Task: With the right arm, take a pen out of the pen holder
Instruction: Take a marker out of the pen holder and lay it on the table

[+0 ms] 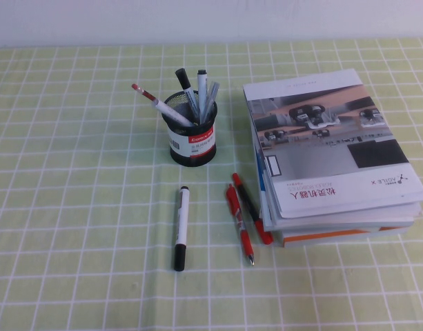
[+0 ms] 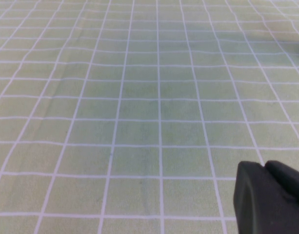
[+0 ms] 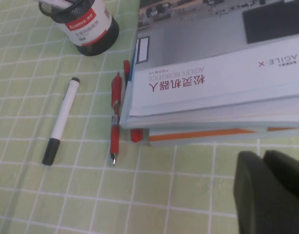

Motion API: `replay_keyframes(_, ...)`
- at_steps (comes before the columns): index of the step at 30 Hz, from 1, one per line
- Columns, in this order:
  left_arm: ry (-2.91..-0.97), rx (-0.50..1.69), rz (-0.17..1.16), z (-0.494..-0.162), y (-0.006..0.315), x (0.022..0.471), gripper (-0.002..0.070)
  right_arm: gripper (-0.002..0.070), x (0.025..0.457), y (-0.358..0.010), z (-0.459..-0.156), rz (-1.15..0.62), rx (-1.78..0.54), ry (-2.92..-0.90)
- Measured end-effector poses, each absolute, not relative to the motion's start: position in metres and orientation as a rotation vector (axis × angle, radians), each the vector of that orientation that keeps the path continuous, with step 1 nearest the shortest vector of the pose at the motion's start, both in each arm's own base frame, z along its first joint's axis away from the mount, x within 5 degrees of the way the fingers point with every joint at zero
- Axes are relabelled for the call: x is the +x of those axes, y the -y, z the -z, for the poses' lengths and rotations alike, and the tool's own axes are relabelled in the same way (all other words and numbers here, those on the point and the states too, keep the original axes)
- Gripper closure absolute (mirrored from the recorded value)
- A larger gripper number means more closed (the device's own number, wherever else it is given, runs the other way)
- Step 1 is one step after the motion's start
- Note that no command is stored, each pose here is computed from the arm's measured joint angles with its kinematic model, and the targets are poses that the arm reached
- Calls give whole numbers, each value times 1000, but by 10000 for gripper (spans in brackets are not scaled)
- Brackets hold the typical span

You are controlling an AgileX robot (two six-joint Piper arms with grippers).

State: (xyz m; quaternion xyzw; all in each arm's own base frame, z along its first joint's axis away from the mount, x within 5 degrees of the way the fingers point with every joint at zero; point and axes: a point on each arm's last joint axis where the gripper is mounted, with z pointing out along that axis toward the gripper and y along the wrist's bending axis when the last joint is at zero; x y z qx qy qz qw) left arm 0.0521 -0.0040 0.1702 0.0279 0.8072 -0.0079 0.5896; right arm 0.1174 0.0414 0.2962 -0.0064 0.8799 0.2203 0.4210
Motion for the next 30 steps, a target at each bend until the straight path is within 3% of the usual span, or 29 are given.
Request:
replay_keyframes(8, -1879, 65, 19, -170, 4, 52, 680, 689, 163, -58, -308, -555, -129, -2186)
replay_keyframes(15, -1879, 65, 19, -170, 4, 52, 680, 688, 201, -125, -308, -600, -374, -2107)
replay_keyframes(23, -1879, 65, 19, -170, 4, 52, 680, 684, 245, -197, -298, -628, -473, -2058)
replay_keyframes(27, -1879, 65, 19, -170, 4, 52, 680, 631, 272, -220, -293, -628, -445, -2040)
replay_keyframes(30, -1879, 65, 19, -170, 4, 52, 680, 541, 293, -233, -290, -642, -371, -2016)
